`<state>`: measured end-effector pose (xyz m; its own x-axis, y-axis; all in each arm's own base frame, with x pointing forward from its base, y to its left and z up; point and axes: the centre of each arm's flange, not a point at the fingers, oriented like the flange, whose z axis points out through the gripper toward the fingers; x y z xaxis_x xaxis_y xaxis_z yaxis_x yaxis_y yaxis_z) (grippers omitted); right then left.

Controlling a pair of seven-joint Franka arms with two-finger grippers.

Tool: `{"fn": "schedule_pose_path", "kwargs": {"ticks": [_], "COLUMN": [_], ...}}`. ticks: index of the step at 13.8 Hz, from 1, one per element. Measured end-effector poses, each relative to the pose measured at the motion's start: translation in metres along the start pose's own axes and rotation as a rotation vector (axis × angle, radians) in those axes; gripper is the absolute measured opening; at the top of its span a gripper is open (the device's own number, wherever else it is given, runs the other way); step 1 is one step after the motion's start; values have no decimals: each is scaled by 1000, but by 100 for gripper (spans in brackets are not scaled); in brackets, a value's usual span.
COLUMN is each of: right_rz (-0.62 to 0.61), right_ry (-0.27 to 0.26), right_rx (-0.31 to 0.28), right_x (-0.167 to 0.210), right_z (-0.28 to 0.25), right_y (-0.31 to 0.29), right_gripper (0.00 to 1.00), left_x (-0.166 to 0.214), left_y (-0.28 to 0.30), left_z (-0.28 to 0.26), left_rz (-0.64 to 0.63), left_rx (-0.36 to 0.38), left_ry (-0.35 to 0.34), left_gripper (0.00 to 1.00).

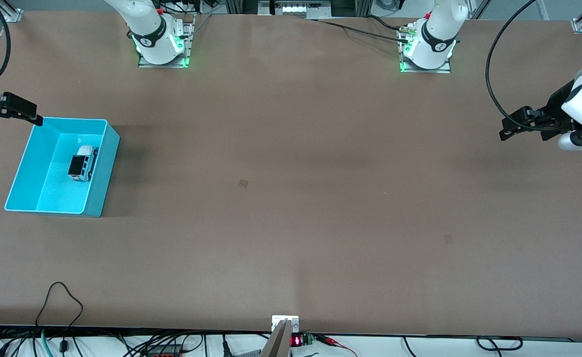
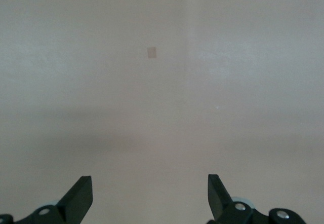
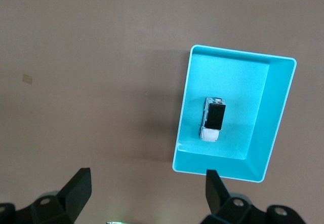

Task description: Wind and store white jeep toy

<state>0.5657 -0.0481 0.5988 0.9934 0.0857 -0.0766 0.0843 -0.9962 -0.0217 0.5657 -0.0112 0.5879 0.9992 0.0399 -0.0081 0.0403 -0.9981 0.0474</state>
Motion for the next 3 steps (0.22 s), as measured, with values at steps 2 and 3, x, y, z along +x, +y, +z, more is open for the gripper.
{"fn": "schedule_pose_path", "kwargs": {"ticks": [2,3], "right_rz": [-2,-1], "right_ry": [3,4], "right_rx": [0,0], "right_x": [-2,-2], "right_z": [-3,-4], "right_y": [-3,-3], "right_gripper": [100,100], "left_x": [0,0], "left_y": [0,0], "left_z": [0,0], "left_rz": [0,0], "left_rx": [0,0], "left_ry": [0,0], "left_gripper": [100,100]}}
